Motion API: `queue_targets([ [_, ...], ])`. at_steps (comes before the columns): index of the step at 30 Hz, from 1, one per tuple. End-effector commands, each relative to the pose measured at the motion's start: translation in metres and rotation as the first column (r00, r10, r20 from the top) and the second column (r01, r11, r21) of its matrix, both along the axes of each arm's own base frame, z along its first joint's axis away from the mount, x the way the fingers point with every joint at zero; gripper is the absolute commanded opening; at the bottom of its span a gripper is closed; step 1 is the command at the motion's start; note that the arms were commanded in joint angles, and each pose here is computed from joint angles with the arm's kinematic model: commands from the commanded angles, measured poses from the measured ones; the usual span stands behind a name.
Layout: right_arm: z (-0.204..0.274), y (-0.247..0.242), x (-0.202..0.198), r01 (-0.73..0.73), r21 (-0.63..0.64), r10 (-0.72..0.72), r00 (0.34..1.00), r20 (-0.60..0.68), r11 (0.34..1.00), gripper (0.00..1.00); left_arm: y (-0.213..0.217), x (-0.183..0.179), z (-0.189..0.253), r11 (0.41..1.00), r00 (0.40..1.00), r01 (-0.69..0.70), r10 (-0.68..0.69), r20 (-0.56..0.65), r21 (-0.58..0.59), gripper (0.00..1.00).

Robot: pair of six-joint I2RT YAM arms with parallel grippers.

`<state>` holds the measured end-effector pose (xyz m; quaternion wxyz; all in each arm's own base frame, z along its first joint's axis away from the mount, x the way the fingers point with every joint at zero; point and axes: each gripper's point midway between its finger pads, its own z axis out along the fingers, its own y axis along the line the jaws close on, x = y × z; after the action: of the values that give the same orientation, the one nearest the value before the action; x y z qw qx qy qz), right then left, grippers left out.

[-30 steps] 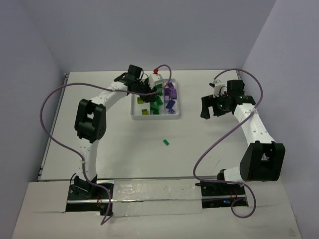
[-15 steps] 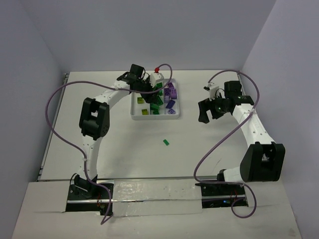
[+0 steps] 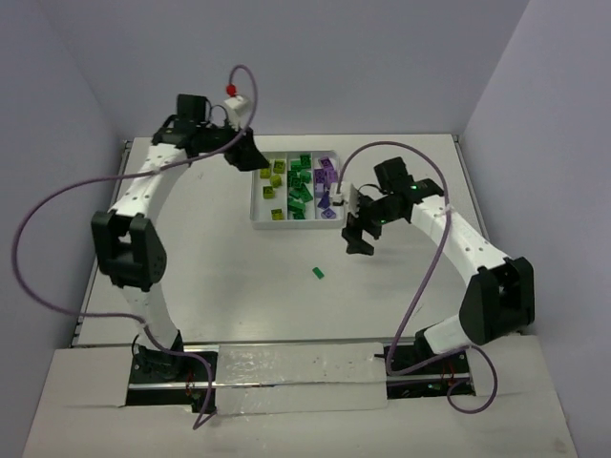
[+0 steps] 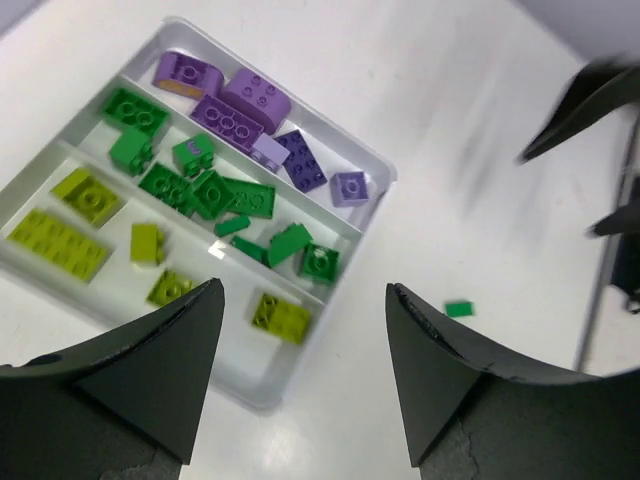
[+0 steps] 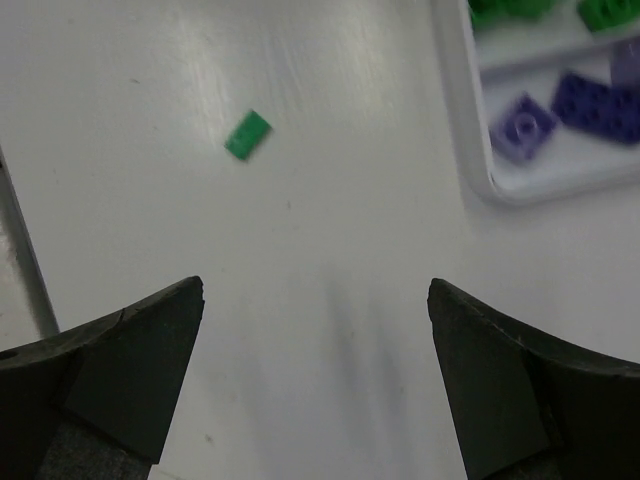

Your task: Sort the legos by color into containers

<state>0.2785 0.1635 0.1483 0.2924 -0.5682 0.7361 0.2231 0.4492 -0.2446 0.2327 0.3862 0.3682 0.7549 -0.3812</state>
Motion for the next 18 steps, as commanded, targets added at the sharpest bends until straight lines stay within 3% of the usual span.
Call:
queue_targets([
  [1, -0.002, 0.056, -0.012, -0.391, -0.015, 0.391, 0.919, 0.053, 0.92, 1.0, 0.027, -0.064, 0.059, 0.993, 0.999, 0.028, -0.031, -0.026, -0.116, 0.75],
  [10, -0.052, 0.094, -0.019, -0.617, -0.147, 0.619, 0.784, -0.036, 0.773, 0.97, 0.056, -0.104, 0.053, 0.988, 0.999, -0.007, -0.001, -0.052, -0.153, 0.74],
  [18, -0.085, 0.097, -0.023, -0.652, -0.266, 0.662, 0.747, -0.061, 0.71, 0.96, 0.062, -0.101, 0.043, 0.987, 0.998, -0.006, -0.004, -0.063, -0.159, 0.74],
])
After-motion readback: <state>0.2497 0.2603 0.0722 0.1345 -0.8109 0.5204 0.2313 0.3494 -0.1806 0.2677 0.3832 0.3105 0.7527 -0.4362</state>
